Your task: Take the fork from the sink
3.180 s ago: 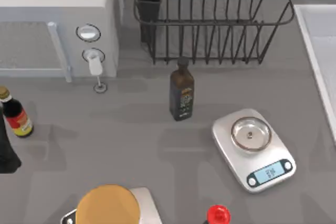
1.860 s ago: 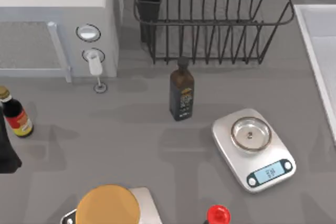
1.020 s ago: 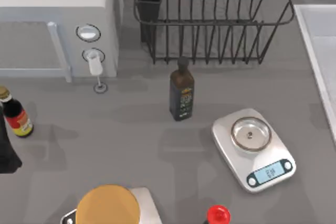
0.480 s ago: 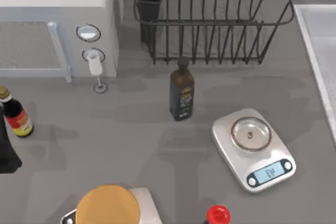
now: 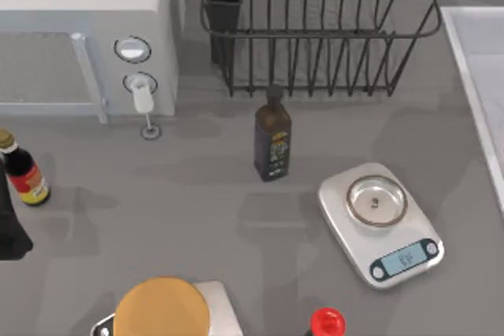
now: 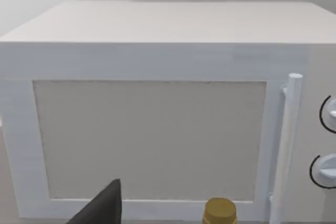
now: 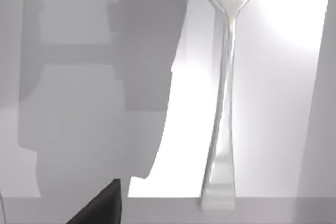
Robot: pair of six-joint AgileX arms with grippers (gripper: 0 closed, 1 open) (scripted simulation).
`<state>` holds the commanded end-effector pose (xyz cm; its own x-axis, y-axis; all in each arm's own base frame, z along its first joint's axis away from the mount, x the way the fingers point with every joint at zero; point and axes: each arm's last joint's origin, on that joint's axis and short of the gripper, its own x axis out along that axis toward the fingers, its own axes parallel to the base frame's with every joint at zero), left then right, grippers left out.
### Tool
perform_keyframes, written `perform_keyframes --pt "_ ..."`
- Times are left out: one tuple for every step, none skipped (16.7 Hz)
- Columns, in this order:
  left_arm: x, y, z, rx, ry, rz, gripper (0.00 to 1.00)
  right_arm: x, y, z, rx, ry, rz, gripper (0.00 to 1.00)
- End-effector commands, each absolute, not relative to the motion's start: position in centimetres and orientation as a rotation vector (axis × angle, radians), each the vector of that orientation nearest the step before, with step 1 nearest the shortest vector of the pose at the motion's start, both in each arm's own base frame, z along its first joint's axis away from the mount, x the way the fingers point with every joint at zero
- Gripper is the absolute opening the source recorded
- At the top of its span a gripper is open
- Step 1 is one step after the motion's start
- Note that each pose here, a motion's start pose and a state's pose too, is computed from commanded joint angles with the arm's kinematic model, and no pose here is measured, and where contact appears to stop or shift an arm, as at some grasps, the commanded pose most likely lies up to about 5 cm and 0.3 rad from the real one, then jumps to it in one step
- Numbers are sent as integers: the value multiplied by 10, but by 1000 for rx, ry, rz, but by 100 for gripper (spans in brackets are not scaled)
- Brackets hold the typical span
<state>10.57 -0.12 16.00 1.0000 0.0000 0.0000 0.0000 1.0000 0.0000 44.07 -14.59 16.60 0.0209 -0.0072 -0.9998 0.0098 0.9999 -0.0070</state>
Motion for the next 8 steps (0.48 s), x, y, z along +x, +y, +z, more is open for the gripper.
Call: perform_keyframes --pt "106 -1 160 0 0 0 100 443 -148 161 6 1564 -10 100" --pt "106 -1 160 0 0 0 100 443 -149 159 8 1571 -8 100" --pt "106 -1 160 0 0 0 100 443 -149 159 8 1571 -8 100" --pt "106 -1 160 0 0 0 100 443 -149 159 8 1571 -8 100" --pt "106 -1 160 0 0 0 100 443 -149 159 8 1571 -8 100" --pt "106 -1 160 0 0 0 100 443 -149 159 8 1571 -8 100" --pt "106 -1 160 0 0 0 100 444 -146 159 4 1571 -4 100" --pt "106 -1 160 0 0 0 100 444 -147 157 4 1571 -4 100"
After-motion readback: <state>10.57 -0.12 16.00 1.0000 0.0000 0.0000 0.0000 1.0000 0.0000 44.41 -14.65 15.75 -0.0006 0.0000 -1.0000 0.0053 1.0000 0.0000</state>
